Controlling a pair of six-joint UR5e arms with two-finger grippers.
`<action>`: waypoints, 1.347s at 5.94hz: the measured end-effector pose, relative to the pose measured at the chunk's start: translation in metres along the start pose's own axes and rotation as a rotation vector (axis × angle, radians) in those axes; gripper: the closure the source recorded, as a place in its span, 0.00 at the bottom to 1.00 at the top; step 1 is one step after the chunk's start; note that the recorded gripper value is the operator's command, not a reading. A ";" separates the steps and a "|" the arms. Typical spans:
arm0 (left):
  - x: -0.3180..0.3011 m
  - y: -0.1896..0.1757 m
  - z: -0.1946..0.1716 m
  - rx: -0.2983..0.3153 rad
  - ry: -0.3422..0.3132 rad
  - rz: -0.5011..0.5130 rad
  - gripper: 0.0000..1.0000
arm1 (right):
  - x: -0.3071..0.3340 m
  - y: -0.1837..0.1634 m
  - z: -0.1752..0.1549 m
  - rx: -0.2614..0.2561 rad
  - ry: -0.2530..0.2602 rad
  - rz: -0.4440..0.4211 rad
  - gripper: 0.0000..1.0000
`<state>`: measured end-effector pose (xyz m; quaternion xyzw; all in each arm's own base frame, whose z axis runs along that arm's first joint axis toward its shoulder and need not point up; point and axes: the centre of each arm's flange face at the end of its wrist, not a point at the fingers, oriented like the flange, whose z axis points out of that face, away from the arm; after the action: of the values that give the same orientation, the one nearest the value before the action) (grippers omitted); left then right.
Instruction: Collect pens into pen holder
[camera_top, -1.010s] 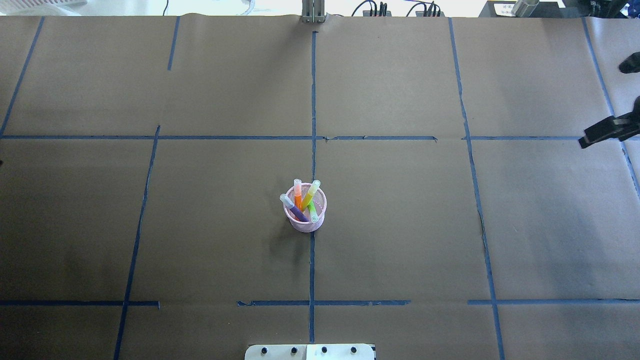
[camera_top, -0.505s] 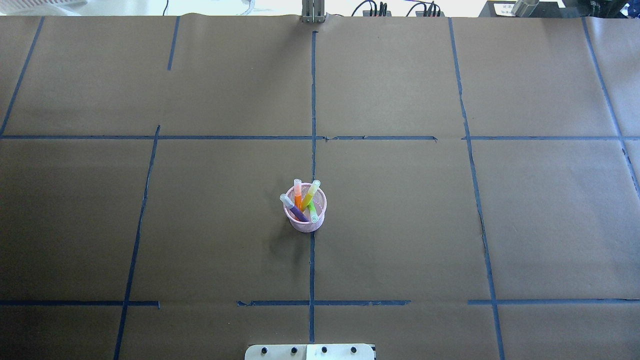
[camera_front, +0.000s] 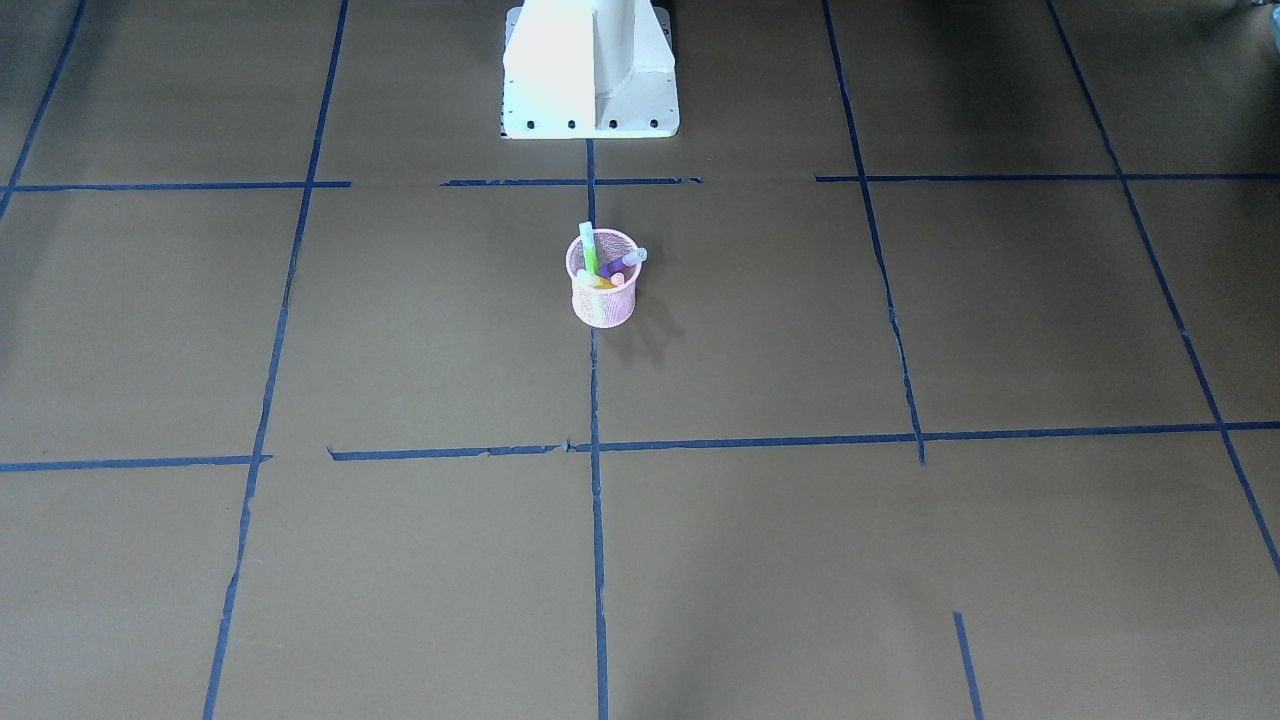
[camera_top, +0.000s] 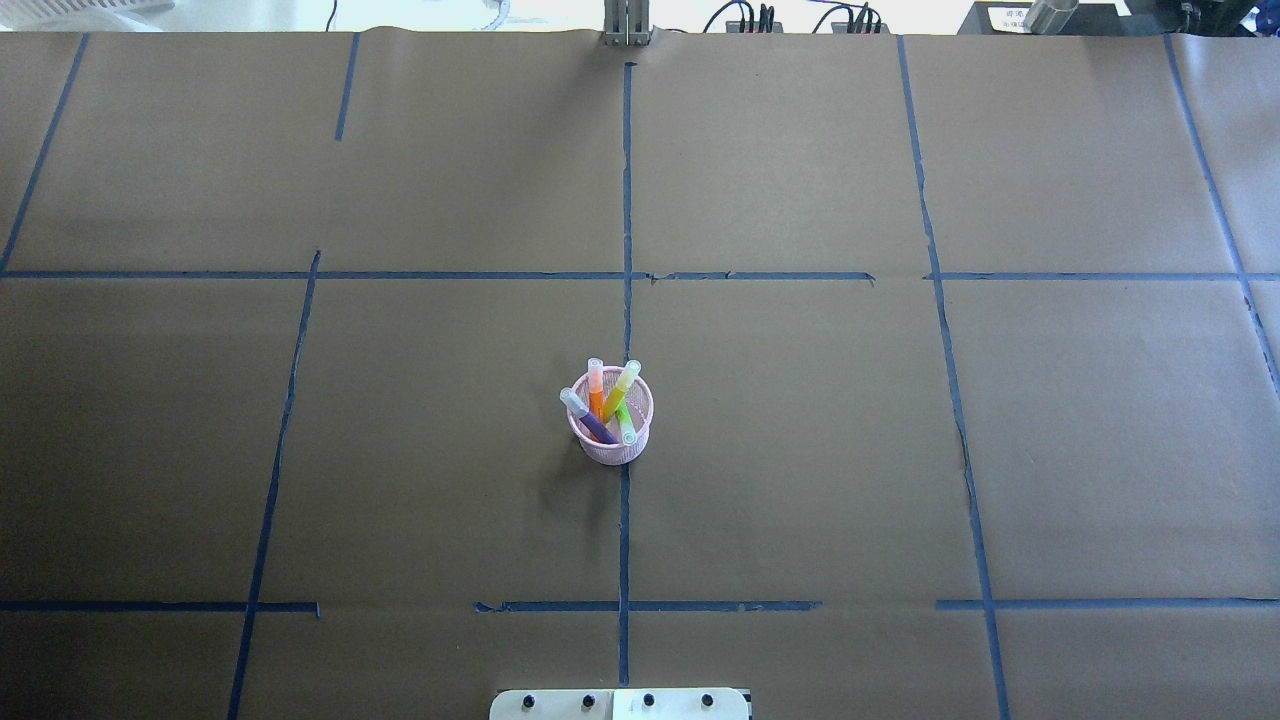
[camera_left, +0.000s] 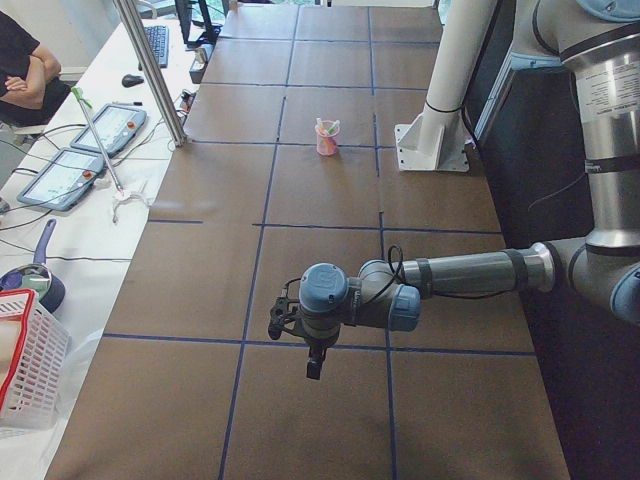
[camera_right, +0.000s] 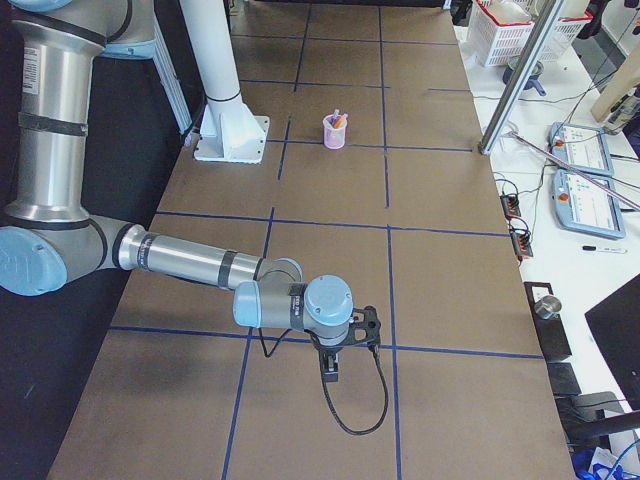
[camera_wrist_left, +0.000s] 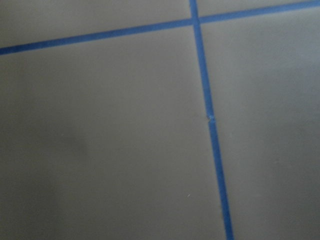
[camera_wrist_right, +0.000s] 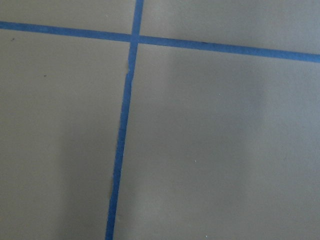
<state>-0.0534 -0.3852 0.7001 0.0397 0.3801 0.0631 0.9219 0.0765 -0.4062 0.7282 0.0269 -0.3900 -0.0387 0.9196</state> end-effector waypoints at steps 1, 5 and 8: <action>0.002 0.001 -0.003 -0.018 0.026 -0.017 0.00 | 0.009 0.011 0.008 -0.013 -0.016 0.025 0.00; 0.046 -0.003 -0.050 -0.038 0.045 -0.046 0.00 | -0.036 -0.007 -0.039 0.040 0.041 -0.011 0.00; 0.055 -0.011 -0.063 -0.020 0.010 -0.031 0.00 | -0.062 -0.005 -0.052 0.012 0.051 -0.022 0.00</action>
<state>-0.0585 -0.3863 0.6156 0.0245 0.3845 0.0529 0.9213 0.0710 -0.4048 0.6472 0.0374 -0.3663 -0.0457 0.9286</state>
